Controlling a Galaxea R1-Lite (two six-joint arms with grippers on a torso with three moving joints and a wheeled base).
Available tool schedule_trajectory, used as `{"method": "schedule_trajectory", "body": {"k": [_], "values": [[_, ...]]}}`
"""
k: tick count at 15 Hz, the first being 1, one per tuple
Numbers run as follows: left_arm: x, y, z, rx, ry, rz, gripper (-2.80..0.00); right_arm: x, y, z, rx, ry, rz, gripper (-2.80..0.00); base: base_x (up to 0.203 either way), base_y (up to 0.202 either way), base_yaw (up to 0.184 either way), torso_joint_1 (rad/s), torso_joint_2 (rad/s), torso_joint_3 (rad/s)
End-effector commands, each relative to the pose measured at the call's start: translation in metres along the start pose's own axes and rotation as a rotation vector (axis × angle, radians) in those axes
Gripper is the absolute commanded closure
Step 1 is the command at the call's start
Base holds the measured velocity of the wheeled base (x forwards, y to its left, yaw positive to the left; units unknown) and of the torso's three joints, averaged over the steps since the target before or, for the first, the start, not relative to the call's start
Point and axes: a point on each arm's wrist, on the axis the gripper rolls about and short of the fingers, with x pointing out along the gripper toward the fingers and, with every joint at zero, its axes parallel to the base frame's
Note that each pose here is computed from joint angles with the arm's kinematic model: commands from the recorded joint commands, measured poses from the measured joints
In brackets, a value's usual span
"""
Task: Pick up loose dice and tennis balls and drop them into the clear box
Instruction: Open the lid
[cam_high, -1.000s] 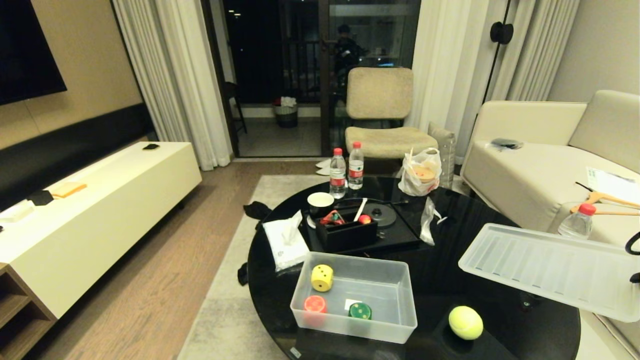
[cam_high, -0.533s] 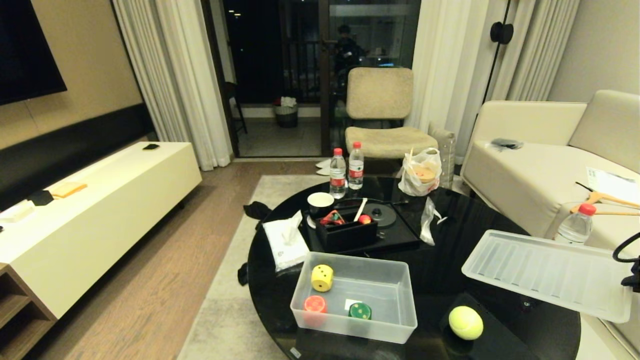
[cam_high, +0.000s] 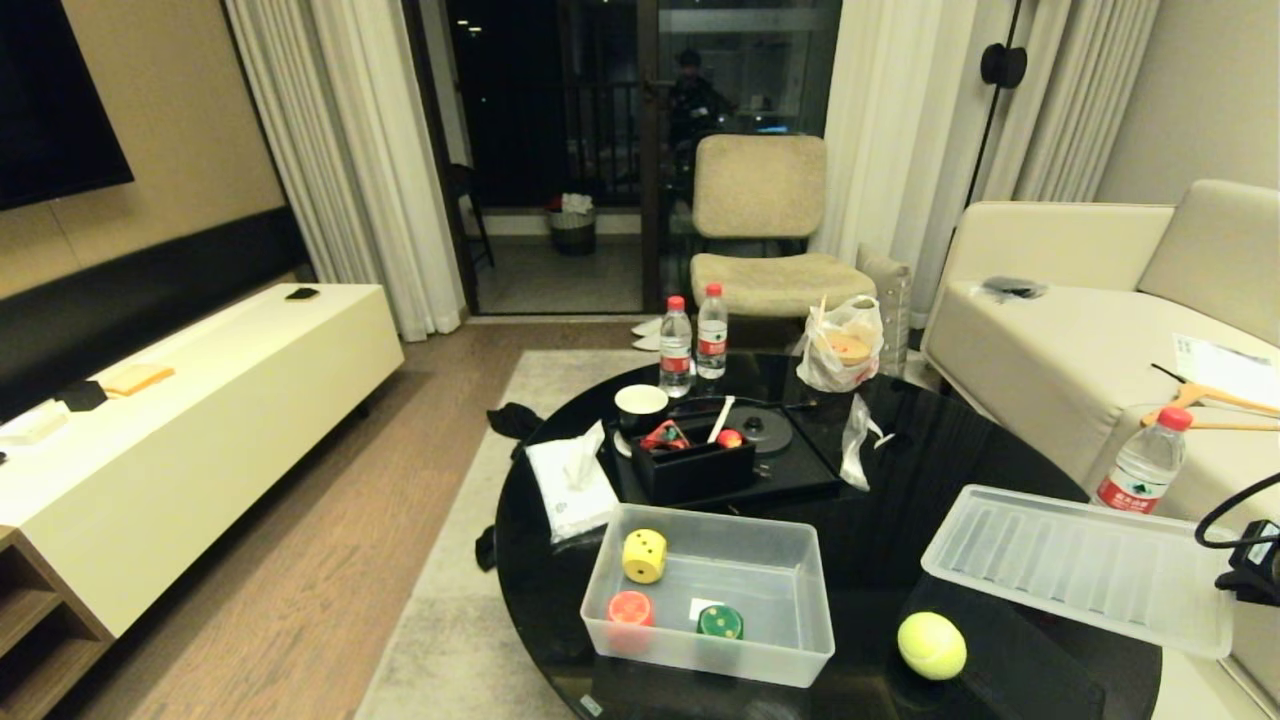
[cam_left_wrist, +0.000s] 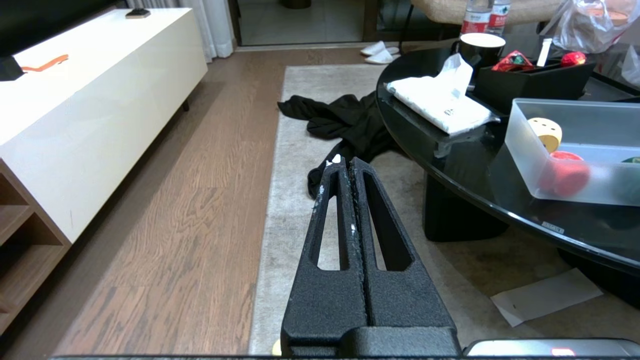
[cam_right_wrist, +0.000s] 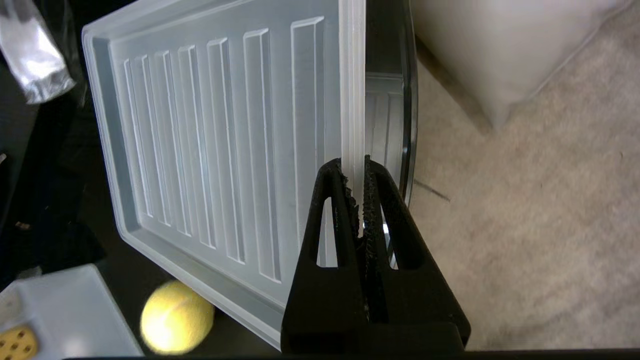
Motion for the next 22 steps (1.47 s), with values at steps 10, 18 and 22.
{"method": "schedule_trajectory", "body": {"k": [10,18,22], "values": [[0.0,0.0,0.0,0.001,0.003,0.001,0.0,0.088,-0.011,-0.022,-0.018,0.11,-0.047,0.0,0.0,0.0,0.0,0.0,0.0,0.0],[0.0,0.0,0.0,0.001,0.005,-0.001,0.0,0.118,-0.007,-0.036,-0.122,0.176,-0.08,0.0,0.0,0.0,0.0,0.0,0.0,0.0],[0.0,0.0,0.0,0.001,0.005,-0.001,0.0,0.122,-0.007,-0.039,-0.129,0.185,-0.103,0.0,0.0,0.0,0.0,0.0,0.0,0.0]]}}
